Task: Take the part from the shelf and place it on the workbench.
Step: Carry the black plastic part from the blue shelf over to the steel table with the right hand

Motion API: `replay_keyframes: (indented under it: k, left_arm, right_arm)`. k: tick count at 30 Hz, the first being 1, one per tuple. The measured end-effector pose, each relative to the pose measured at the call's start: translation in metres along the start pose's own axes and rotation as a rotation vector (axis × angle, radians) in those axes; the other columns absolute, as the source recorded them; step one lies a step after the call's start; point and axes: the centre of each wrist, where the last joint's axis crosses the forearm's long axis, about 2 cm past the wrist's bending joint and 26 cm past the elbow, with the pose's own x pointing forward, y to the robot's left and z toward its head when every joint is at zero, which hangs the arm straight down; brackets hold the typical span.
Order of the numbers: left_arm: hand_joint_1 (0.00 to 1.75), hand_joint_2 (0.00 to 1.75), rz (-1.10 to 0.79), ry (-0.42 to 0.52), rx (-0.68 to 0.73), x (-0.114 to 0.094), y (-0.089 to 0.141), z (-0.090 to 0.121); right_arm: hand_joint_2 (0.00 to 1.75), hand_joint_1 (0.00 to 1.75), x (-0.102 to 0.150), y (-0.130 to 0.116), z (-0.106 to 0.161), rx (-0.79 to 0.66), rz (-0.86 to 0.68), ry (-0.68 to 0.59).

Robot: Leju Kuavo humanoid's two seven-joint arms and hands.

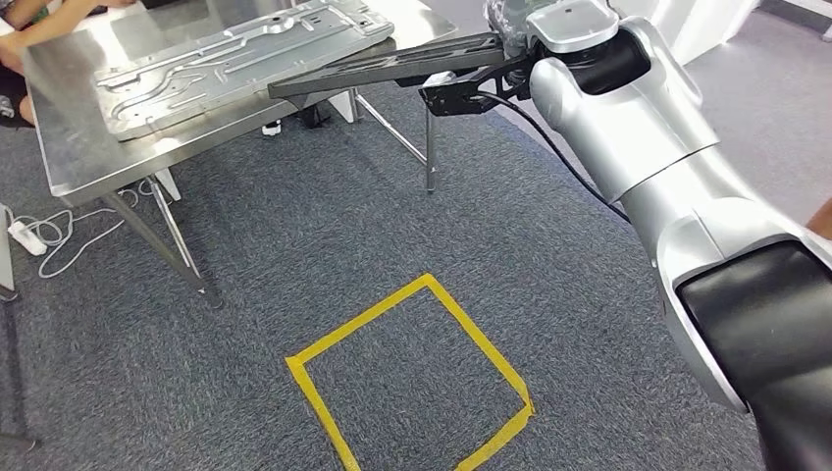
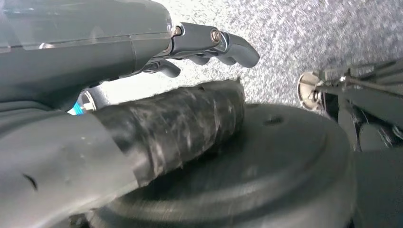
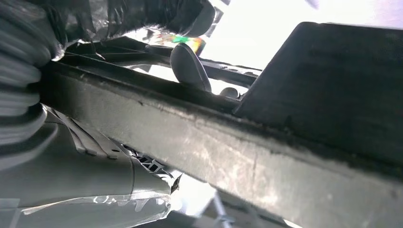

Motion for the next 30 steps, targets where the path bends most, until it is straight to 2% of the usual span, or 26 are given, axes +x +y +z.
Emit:
replay_keyframes:
  k: [11, 17, 30]
  left_arm:
    - [0.00, 0.00, -0.012, -0.021, 0.006, 0.0001, 0.0013, -0.0002]
    - [0.00, 0.00, -0.015, -0.033, 0.004, 0.0027, 0.0003, -0.0004]
    - [0.00, 0.00, -0.019, -0.029, -0.001, -0.0006, -0.0001, 0.0001]
  right_arm:
    - [1.75, 1.75, 0.0024, -0.0015, -0.0006, 0.001, 0.015, 0.002]
    - [1.75, 1.75, 0.0000, 0.0069, -0.0018, 0.023, 0.014, 0.011]
    - [1.75, 1.75, 0.0006, 0.0020, -0.0014, 0.018, 0.025, 0.014]
